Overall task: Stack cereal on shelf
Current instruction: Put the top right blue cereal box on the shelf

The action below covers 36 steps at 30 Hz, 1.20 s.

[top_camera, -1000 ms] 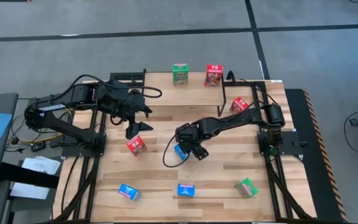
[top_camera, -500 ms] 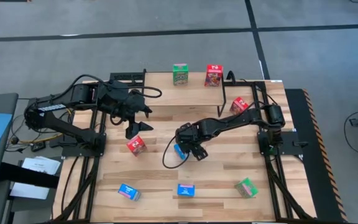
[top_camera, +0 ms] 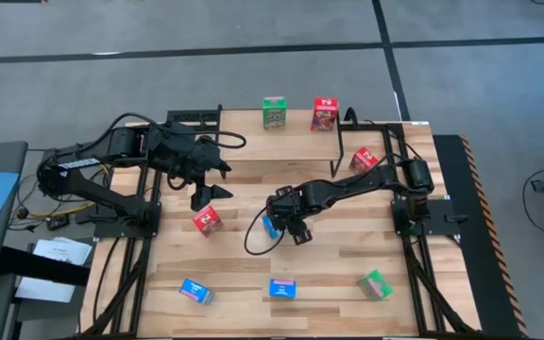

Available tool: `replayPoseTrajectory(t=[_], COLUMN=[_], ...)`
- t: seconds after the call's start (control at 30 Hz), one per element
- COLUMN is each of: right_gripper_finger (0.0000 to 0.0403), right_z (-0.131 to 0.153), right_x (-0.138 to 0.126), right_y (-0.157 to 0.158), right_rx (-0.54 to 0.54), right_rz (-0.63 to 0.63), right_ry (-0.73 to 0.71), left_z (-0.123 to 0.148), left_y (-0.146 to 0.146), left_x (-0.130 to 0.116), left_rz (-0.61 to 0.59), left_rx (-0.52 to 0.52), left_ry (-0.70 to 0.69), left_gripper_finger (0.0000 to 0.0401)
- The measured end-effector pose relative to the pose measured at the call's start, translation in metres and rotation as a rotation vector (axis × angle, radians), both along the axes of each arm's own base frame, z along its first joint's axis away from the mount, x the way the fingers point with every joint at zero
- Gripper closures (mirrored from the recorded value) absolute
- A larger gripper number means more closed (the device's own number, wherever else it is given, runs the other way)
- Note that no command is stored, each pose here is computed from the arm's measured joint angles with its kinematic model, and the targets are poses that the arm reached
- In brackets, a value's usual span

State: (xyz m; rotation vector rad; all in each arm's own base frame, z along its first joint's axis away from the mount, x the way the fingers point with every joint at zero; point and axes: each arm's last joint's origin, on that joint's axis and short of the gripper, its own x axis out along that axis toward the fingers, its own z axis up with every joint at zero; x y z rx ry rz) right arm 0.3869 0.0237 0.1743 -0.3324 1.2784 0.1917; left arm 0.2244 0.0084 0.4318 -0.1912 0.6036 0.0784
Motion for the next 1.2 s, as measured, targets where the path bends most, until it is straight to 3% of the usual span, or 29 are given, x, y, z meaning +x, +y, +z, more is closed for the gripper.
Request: replayPoseTrajectory(t=[0.3, 0.43, 0.8, 0.97, 1.2], right_gripper_finger=[0.0272, 0.0294, 0.0300, 0.0300, 0.0301], right_z=[0.006, 0.007, 0.037, 0.050, 0.072], right_x=[-0.003, -0.003, 0.007, 0.012, 0.017], right_y=[0.001, 0.002, 0.003, 0.003, 0.003], right_rx=[0.017, 0.023, 0.050, 0.055, 0.062], right_rz=[-0.051, -0.071, -0.098, -0.097, -0.093], right_ry=[-0.002, -0.002, -0.013, -0.052, -0.084], left_z=[0.000, 0.000, 0.001, 0.003, 0.003], left_y=[0.000, 0.000, 0.001, 0.006, 0.007], left_x=[0.000, 0.000, 0.001, 0.001, 0.001], left_rz=[0.000, 0.000, 0.026, 0.129, 0.137], left_rx=[0.000, 0.000, -0.007, 0.082, 0.159], left_ry=[0.000, 0.000, -0.011, -0.029, -0.019], left_gripper_finger=[0.0044, 0.0044, 0.0044, 0.0044, 0.0044])
